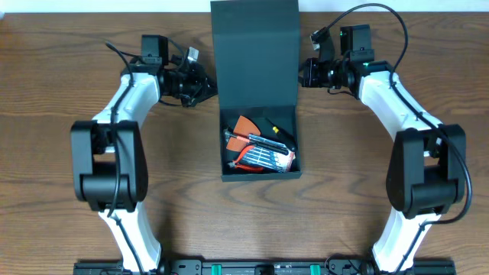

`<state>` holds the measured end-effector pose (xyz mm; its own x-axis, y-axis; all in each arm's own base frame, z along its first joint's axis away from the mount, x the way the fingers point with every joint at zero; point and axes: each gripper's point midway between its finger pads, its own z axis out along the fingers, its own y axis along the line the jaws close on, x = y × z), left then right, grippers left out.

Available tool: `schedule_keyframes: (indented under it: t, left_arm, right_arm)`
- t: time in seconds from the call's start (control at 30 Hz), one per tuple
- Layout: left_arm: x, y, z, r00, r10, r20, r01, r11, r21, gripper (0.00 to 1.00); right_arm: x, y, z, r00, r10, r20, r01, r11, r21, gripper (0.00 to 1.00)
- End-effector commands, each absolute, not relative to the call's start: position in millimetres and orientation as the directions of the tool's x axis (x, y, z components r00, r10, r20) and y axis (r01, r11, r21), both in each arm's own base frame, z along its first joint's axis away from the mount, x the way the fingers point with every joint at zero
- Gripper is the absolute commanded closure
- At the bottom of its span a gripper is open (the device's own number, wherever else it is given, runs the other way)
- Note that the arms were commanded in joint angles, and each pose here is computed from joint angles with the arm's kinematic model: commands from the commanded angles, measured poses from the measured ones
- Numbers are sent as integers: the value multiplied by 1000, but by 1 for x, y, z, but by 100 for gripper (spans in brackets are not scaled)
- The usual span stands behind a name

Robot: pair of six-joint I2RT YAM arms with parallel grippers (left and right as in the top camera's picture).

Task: Pack container
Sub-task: 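Swing the lid down over the box with both grippers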

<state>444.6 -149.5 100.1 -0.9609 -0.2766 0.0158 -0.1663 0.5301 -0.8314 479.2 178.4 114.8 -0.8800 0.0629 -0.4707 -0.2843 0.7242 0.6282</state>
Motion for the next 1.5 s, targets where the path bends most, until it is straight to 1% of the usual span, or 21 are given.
schedule_keyframes:
  t: [0.0, 0.17, 0.27, 0.43, 0.63, 0.73, 0.83, 0.87, 0.9, 0.93, 0.97, 1.07, 1.23, 1.37, 1.47]
  left_arm:
    - [439, -146, 135, -969, -224, -106, -38, 557, -830, 94]
    - [417, -138, 144, -975, -198, -101, -42, 610, -791, 95]
    - [401, -137, 150, -982, -173, -80, -46, 620, -784, 94]
    - [371, -136, 158, -993, -111, -46, -36, 641, -766, 94]
    - [343, -114, 149, -997, -81, -10, -56, 769, -637, 94]
    - [336, -107, 151, -997, -67, -24, -40, 803, -595, 94]
    - [335, -101, 158, -996, -64, -67, -15, 826, -563, 94]
    - [335, -99, 161, -995, -65, -82, -9, 834, -552, 88]
    - [335, -96, 165, -992, -66, -103, -1, 846, -533, 63]
    - [335, -93, 167, -991, -67, -116, 3, 856, -518, 32]
    - [334, -90, 170, -989, -68, -132, 7, 867, -499, 2]
    - [332, -83, 182, -980, -71, -186, 23, 889, -457, 1]
    - [327, -79, 202, -964, -72, -254, 49, 898, -438, 1]
    - [317, -80, 216, -957, -71, -281, 64, 894, -443, 2]
    - [304, -80, 231, -946, -46, -321, 103, 896, -432, 1]
  right_arm:
    - [471, 189, 158, -839, 26, -543, -379, 687, 620, 99]
    - [452, 186, 175, -844, -4, -536, -389, 694, 606, 99]
    - [434, 185, 182, -855, -36, -518, -394, 696, 600, 99]
    - [391, 192, 193, -866, -140, -480, -433, 692, 578, 99]
    - [355, 189, 198, -861, -238, -449, -450, 768, 456, 99]
    - [345, 189, 208, -844, -264, -466, -473, 777, 416, 99]
    - [339, 191, 222, -802, -300, -517, -526, 764, 374, 99]
    - [340, 189, 225, -793, -302, -529, -528, 774, 350, 95]
    - [341, 187, 228, -784, -302, -542, -527, 785, 326, 70]
    - [341, 184, 231, -779, -301, -550, -526, 792, 311, 42]
    - [342, 183, 233, -774, -299, -559, -524, 797, 301, 1]
    - [342, 181, 237, -767, -297, -569, -523, 803, 287, 1]
    - [340, 180, 240, -790, -254, -558, -485, 816, 315, 1]
    - [331, 177, 247, -737, -332, -588, -560, 787, 258, 1]
    - [311, 172, 256, -702, -392, -595, -613, 757, 225, 1]
